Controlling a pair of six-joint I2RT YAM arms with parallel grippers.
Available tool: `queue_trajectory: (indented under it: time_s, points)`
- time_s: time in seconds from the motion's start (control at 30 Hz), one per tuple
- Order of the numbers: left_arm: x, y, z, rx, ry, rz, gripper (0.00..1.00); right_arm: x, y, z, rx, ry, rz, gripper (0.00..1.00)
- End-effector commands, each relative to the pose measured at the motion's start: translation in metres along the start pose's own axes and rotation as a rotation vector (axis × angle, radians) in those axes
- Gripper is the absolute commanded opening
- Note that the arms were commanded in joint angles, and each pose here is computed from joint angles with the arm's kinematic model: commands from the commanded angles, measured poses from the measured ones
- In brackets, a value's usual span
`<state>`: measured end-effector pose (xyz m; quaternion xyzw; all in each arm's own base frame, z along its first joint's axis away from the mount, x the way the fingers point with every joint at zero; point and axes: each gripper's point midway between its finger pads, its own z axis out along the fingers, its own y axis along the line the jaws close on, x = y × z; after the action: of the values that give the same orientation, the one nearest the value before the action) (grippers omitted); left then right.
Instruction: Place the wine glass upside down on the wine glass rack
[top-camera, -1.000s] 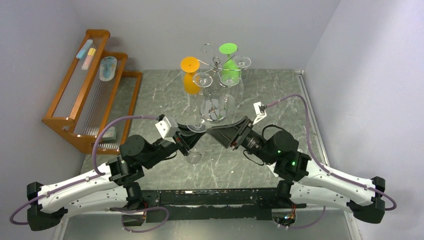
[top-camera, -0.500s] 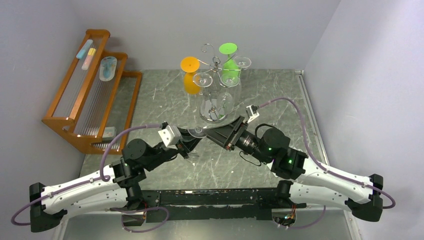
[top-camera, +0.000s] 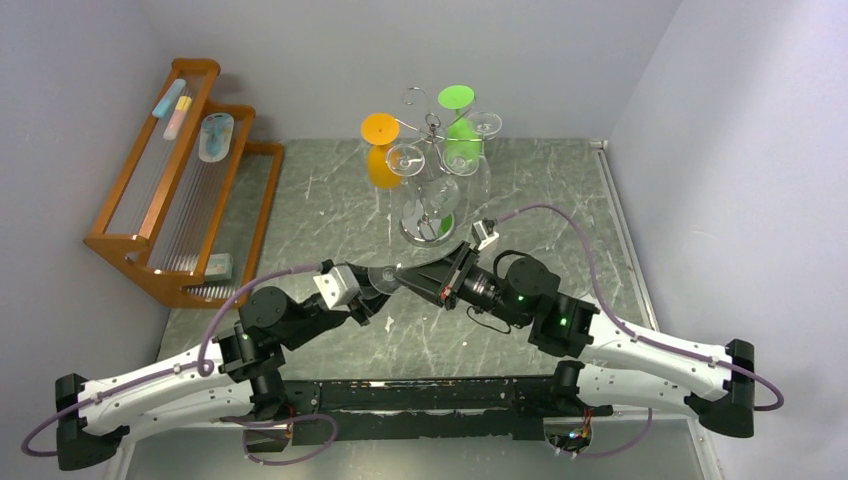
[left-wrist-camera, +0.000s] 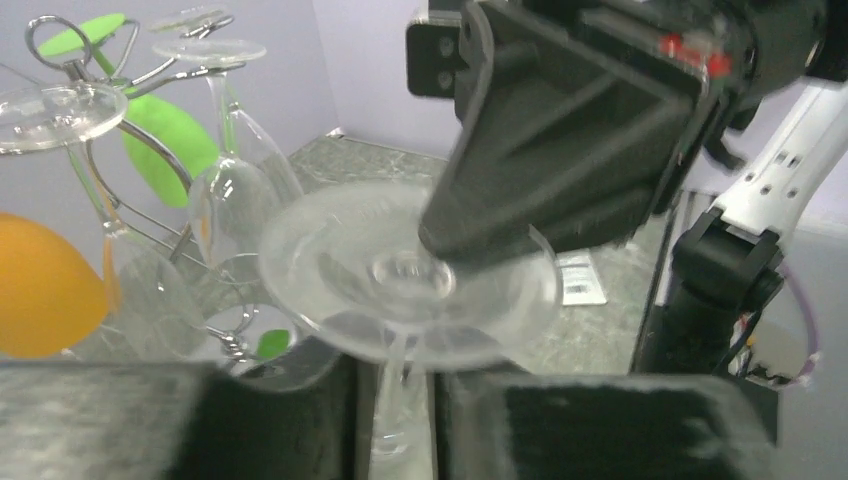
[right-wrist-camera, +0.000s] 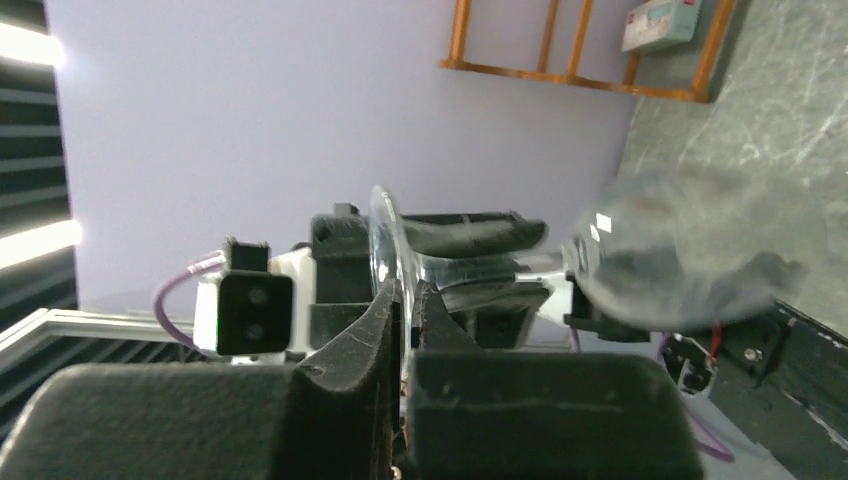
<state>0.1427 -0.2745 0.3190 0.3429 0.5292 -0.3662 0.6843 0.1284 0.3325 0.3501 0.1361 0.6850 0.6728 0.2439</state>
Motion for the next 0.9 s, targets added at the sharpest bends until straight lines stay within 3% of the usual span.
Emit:
queue_trajectory:
  time_s: [0.0,0.1,0.13,0.17,0.37,0.53,0.7,0.87]
  points:
    - [-0.017,0.010,-0.006,-0.073,-0.034,-0.114,0.39,-0.001,-0.025,0.008,0.040,-0.024,-0.002,0.00]
    - [-0.006,0.010,-0.012,-0.101,0.031,-0.206,0.57,-0.010,-0.027,0.010,0.043,-0.076,-0.016,0.00]
    - [-0.001,0.009,-0.015,-0.106,0.050,-0.238,0.75,-0.014,-0.029,0.012,0.049,-0.098,-0.027,0.00]
    - [0.006,0.010,-0.020,-0.123,0.077,-0.269,0.80,-0.017,-0.030,0.013,0.058,-0.113,-0.036,0.00]
    - [0.021,0.015,-0.041,-0.228,0.140,-0.483,0.84,-0.026,-0.043,0.017,0.096,-0.163,-0.080,0.00]
    - [0.013,0.021,-0.039,-0.399,0.199,-0.811,0.85,-0.025,-0.048,0.014,0.081,-0.160,-0.135,0.00]
    - [0.022,0.020,-0.024,-0.484,0.267,-0.900,0.88,-0.024,-0.043,0.007,0.038,-0.151,-0.196,0.00]
    - [0.024,0.023,-0.019,-0.519,0.264,-0.930,0.77,-0.026,-0.037,-0.002,0.004,-0.152,-0.241,0.00]
